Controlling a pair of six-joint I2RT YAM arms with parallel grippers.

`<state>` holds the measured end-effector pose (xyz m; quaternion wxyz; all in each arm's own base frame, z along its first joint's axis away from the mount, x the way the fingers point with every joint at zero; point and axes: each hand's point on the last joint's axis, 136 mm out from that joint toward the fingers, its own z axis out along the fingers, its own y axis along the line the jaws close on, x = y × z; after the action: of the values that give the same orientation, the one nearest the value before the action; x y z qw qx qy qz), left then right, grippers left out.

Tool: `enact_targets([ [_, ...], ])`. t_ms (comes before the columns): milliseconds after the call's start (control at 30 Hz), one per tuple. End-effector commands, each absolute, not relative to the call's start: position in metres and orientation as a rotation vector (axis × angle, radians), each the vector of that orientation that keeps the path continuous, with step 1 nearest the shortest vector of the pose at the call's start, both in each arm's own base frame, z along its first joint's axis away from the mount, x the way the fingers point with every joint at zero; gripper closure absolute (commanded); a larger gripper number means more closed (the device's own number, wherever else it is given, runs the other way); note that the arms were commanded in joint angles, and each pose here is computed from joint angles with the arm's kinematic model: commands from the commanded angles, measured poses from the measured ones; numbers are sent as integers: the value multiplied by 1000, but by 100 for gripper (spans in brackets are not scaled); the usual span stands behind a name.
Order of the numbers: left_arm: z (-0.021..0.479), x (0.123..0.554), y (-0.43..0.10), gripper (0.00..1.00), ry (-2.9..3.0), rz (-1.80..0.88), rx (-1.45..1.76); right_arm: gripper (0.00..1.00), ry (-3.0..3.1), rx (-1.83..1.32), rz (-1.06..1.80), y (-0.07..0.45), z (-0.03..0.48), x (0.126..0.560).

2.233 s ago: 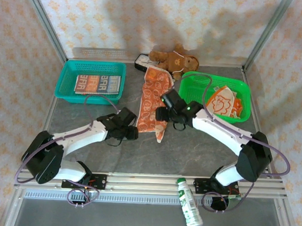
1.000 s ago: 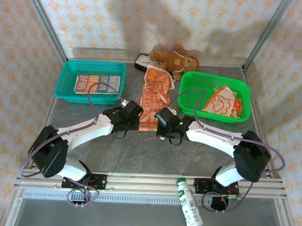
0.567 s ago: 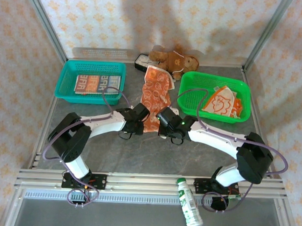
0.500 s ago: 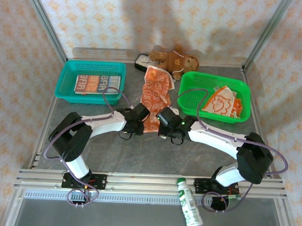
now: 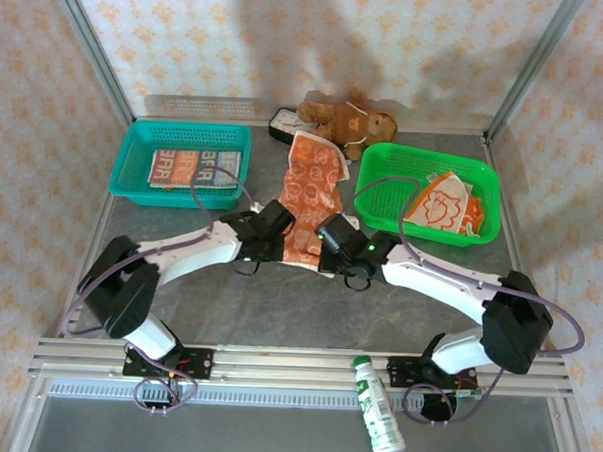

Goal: Fold and stack the towels

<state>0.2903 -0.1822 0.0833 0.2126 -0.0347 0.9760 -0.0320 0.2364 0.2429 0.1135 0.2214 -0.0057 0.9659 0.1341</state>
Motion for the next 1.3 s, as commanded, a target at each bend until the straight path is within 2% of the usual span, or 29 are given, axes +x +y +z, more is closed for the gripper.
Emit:
enact_targets([
  [0, 130, 277, -138, 100, 2674, 151, -136, 100, 2644, -76, 363, 239, 137, 232],
  [133, 140, 277, -130, 100, 2683, 202, -95, 97, 2718, -115, 279, 232, 114, 232],
  [300, 109, 292, -140, 100, 2776, 279, -47, 96, 2784, -97, 249, 232, 70, 245],
  [433, 81, 314, -151, 100, 2810, 333, -6, 88, 2774, -47, 165, 222, 53, 267],
  [500, 67, 325, -155, 99, 2819, 350, 56, 72, 2782, -28, 139, 219, 46, 276],
  [567, 55, 334, -157, 83, 2836, 375, 75, 62, 2798, -34, 118, 219, 41, 279],
  [667, 42, 338, -153, 73, 2861, 408, 81, 57, 2810, -28, 149, 223, 43, 277],
  [700, 43, 338, -152, 64, 2858, 401, 75, 56, 2803, -14, 167, 223, 46, 275],
  [733, 41, 336, -151, 51, 2861, 391, 76, 54, 2794, 6, 183, 222, 50, 274],
  [800, 55, 333, -148, 40, 2841, 339, 49, 53, 2781, 52, 207, 217, 56, 269],
  [1000, 76, 310, -145, 40, 2808, 169, -16, 54, 2742, 182, 317, 210, 63, 251],
  [1167, 61, 292, -151, 49, 2823, 26, -68, 62, 2742, 249, 317, 204, 50, 243],
  [1267, 54, 285, -150, 51, 2827, -14, -143, 64, 2752, 249, 313, 208, 43, 240],
])
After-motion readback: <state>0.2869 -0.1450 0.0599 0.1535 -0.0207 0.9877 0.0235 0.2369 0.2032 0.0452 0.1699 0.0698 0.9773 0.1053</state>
